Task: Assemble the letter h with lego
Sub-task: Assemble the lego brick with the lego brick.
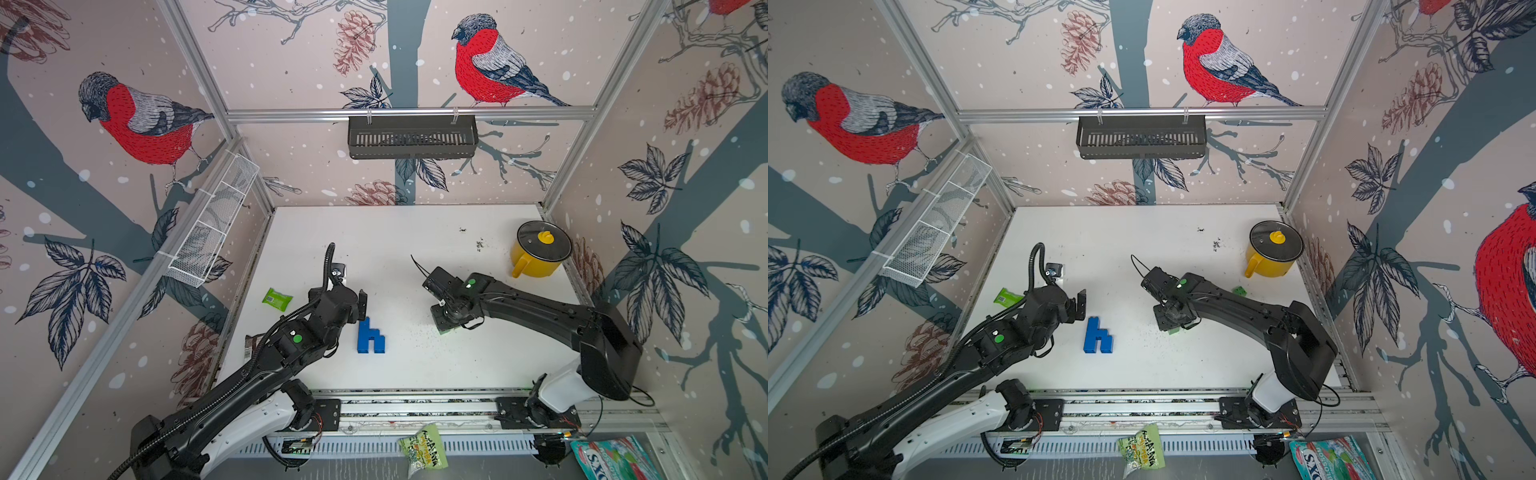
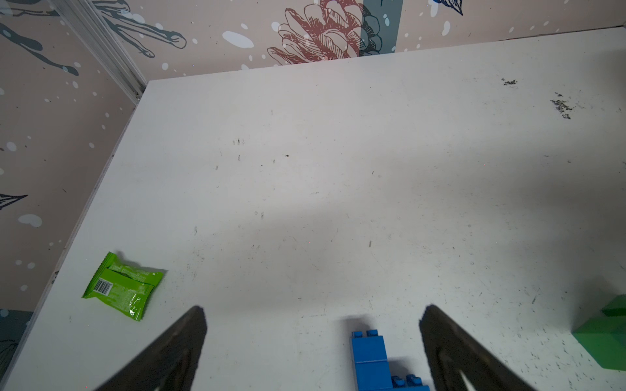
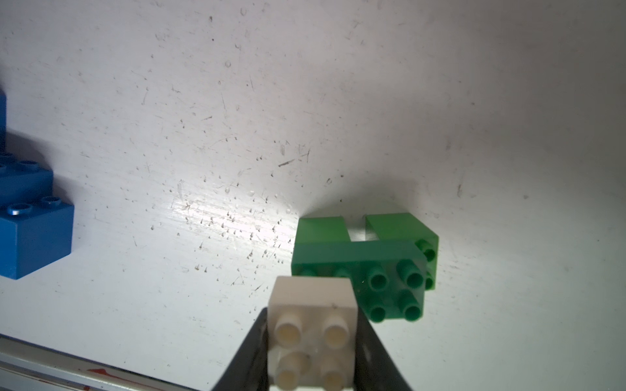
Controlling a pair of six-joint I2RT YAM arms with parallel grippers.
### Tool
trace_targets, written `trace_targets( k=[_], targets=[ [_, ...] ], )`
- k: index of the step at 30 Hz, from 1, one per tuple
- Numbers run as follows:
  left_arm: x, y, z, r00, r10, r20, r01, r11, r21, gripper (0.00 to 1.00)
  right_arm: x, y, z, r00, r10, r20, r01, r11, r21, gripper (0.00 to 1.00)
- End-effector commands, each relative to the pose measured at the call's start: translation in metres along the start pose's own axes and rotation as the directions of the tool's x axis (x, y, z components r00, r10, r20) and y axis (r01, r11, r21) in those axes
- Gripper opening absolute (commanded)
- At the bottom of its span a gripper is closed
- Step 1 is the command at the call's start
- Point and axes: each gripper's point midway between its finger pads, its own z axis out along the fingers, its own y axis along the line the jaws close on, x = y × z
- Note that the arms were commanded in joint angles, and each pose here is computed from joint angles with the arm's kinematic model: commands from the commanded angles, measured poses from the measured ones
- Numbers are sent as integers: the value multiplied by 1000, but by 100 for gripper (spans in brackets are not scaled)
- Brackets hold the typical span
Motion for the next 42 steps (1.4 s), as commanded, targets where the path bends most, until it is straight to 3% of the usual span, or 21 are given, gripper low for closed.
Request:
trace_targets(
  k=[1,15,42],
  targets=[
    [-3,2,0,1000,0,14,0,1000,-12,98,1,-3,0,1000,-15,6,15,1000,13,37],
    [-2,3,1,1000,2,11,-2,1000,-17,98,0,-6,-2,998,-52,31,52,998,18,40],
    [-2,3,1,1000,5,11,-5,1000,-20,98,-1,-10,-4,998,-62,28,61,998,26,37]
  ],
)
